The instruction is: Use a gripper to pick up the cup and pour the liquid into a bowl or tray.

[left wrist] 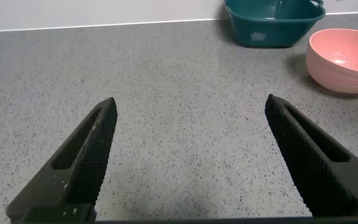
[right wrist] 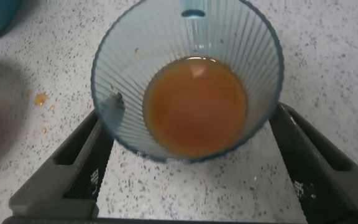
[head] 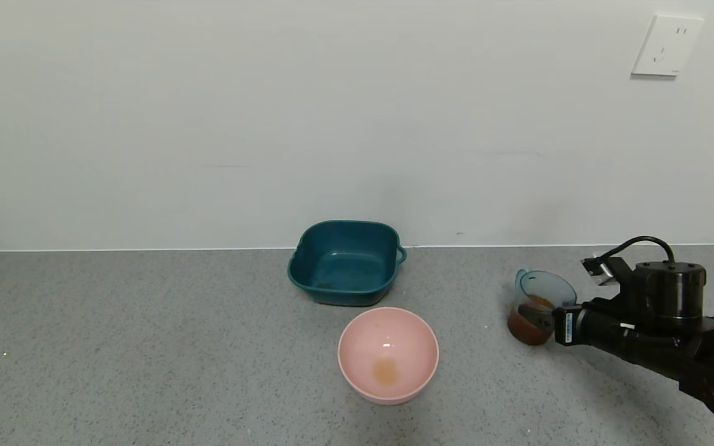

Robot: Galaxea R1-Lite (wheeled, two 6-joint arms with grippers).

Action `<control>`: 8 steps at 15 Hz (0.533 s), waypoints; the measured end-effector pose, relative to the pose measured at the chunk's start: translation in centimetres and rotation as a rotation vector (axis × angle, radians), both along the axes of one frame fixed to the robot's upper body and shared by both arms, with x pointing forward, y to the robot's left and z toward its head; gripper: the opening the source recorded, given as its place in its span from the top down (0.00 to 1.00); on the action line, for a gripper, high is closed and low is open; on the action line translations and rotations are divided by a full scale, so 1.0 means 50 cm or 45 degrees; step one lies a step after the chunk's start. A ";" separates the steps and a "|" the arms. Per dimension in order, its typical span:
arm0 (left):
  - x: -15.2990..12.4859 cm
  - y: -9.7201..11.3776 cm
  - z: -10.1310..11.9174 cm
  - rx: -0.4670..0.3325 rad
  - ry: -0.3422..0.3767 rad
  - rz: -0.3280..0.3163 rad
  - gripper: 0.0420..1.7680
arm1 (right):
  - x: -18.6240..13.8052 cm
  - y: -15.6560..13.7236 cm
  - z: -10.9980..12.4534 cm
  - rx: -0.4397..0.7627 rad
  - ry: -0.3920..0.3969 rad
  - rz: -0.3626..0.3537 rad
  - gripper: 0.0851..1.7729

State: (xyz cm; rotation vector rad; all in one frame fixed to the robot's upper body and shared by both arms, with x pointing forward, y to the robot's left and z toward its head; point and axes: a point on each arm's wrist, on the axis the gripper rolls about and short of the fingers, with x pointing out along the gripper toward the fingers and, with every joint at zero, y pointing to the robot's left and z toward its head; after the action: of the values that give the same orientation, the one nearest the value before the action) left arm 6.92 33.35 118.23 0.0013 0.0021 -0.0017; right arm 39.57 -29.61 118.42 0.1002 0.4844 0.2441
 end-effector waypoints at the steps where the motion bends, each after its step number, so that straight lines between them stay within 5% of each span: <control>1: 0.000 0.000 0.000 0.001 -0.001 0.000 0.03 | 0.004 0.003 -0.005 0.000 -0.009 0.005 0.04; 8: 0.000 0.000 0.000 0.001 -0.001 0.000 0.03 | 0.013 0.012 -0.031 -0.002 0.012 0.020 0.04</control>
State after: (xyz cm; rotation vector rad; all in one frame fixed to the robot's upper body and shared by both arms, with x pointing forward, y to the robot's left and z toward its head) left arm 6.92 33.35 118.24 0.0017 0.0017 -0.0017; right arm 40.22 -29.01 116.86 0.0961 0.4945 0.2586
